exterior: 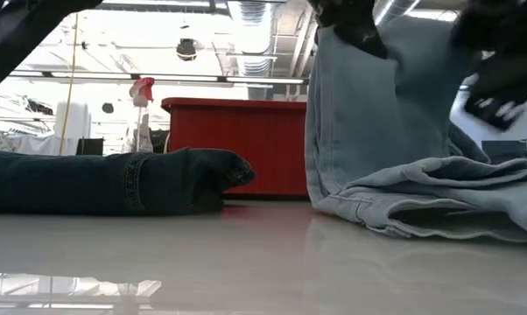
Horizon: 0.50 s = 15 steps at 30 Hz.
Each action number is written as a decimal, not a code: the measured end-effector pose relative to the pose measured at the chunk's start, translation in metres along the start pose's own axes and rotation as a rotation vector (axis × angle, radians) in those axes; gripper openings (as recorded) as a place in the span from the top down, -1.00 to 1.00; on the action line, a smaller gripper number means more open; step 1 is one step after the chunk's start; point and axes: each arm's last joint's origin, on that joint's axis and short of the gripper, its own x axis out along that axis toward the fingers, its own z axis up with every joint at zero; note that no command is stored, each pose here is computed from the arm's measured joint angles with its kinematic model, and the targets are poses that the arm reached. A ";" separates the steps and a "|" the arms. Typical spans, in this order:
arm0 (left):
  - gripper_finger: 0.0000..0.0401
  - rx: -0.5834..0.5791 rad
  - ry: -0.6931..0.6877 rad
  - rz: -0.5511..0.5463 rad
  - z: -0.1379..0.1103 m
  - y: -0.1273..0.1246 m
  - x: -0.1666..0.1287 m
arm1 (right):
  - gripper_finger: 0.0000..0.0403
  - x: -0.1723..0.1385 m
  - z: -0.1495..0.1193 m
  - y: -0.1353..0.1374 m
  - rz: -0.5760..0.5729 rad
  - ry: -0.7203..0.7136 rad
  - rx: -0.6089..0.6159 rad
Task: Fold Laundry from Bin
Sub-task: Fold the light blue pants
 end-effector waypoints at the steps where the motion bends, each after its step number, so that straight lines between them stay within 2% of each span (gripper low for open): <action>1: 0.91 -0.002 -0.003 -0.007 0.001 -0.005 -0.001 | 0.92 -0.011 0.000 0.007 0.032 0.058 0.017; 3: 0.91 -0.009 -0.006 -0.005 0.002 -0.018 -0.003 | 0.92 -0.034 0.001 0.021 0.105 0.158 0.056; 5: 0.91 -0.007 -0.012 0.009 0.003 -0.032 -0.002 | 0.92 -0.060 0.008 0.036 0.193 0.194 0.078; 7: 0.91 -0.001 -0.019 0.035 0.001 -0.047 0.001 | 0.92 -0.089 0.023 0.053 0.318 0.144 0.079; 9: 0.91 0.002 -0.016 0.071 -0.004 -0.061 0.006 | 0.92 -0.120 0.043 0.066 0.401 -0.007 0.053; 11: 0.91 0.002 -0.033 0.108 -0.008 -0.074 0.013 | 0.92 -0.145 0.062 0.068 0.339 -0.204 0.034; 13: 0.91 0.018 -0.041 0.156 -0.012 -0.085 0.016 | 0.92 -0.159 0.076 0.064 0.178 -0.378 0.056; 15: 0.91 0.044 -0.056 0.199 -0.016 -0.096 0.021 | 0.92 -0.161 0.081 0.059 0.026 -0.469 0.072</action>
